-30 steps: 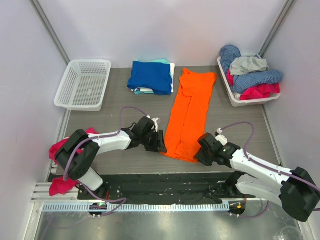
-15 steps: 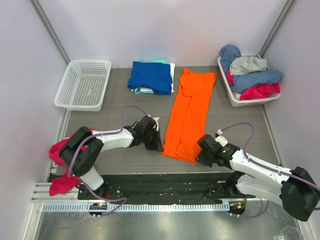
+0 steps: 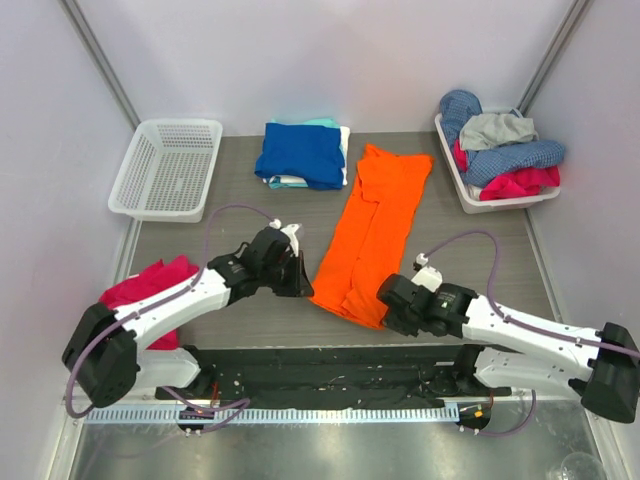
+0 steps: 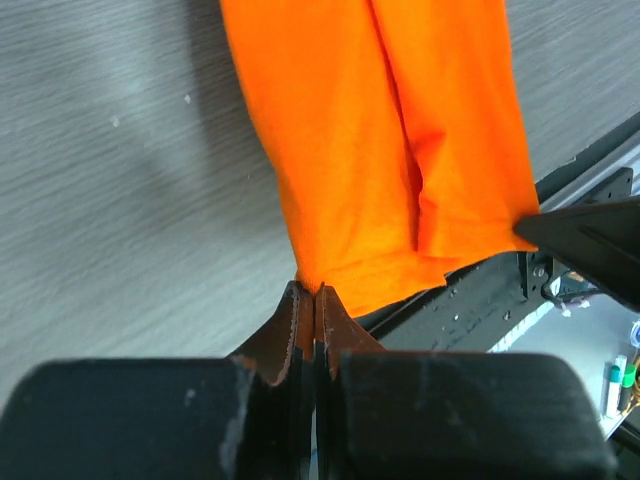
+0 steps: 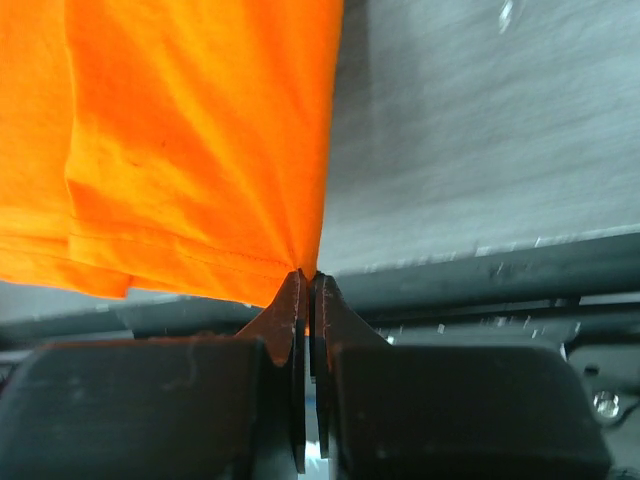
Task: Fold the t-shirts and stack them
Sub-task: Fold the tshirt
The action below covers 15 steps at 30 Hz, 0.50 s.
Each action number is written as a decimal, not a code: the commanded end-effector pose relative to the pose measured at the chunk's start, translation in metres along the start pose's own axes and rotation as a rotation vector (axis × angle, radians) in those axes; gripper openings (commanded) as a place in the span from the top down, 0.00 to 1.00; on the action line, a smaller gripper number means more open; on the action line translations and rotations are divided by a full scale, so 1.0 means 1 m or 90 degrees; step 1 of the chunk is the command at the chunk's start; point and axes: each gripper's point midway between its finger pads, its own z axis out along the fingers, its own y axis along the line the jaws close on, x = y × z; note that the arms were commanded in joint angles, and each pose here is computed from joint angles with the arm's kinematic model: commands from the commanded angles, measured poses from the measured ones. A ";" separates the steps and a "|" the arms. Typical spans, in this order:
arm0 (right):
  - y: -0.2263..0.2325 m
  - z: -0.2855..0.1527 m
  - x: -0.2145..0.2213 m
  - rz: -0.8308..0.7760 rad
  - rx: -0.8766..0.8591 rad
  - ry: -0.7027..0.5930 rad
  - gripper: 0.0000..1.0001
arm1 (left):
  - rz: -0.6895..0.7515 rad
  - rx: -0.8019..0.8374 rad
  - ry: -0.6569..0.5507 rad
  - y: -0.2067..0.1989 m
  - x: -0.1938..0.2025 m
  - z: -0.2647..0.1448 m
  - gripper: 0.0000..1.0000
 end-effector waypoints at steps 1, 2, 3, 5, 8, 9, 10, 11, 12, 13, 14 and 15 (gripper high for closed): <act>0.008 -0.018 0.006 -0.003 0.009 -0.036 0.99 | -0.003 -0.033 0.017 0.012 0.023 -0.018 1.00; 0.012 -0.020 0.012 0.004 0.005 -0.034 0.99 | -0.008 -0.036 0.025 0.015 0.029 -0.020 1.00; 0.017 -0.023 0.016 0.002 0.000 -0.034 0.99 | -0.007 -0.029 0.022 0.012 0.032 -0.023 1.00; 0.021 -0.026 0.033 -0.031 0.000 -0.031 0.99 | -0.021 -0.029 0.029 0.013 0.042 -0.024 1.00; 0.032 -0.033 0.050 -0.049 -0.007 -0.043 0.99 | -0.028 -0.025 0.020 0.007 0.050 -0.032 1.00; 0.038 -0.038 0.054 -0.036 -0.013 -0.047 0.99 | -0.028 -0.021 0.017 0.003 0.052 -0.035 1.00; 0.039 -0.039 0.056 -0.038 -0.013 -0.054 0.99 | -0.031 -0.016 0.006 0.001 0.050 -0.040 1.00; 0.041 -0.040 0.059 -0.051 -0.020 -0.071 0.99 | -0.037 -0.011 -0.002 -0.002 0.048 -0.043 1.00; 0.044 -0.041 0.058 -0.040 -0.024 -0.079 0.99 | -0.036 -0.014 -0.015 -0.002 0.044 -0.044 1.00; 0.047 -0.042 0.058 -0.037 -0.032 -0.086 0.99 | -0.035 -0.012 -0.028 -0.005 0.038 -0.049 1.00; 0.051 -0.043 0.054 -0.036 -0.047 -0.102 0.99 | -0.033 -0.015 -0.038 -0.006 0.033 -0.051 1.00; 0.053 -0.043 0.052 -0.029 -0.057 -0.112 0.99 | -0.021 -0.026 -0.055 -0.005 0.026 -0.053 1.00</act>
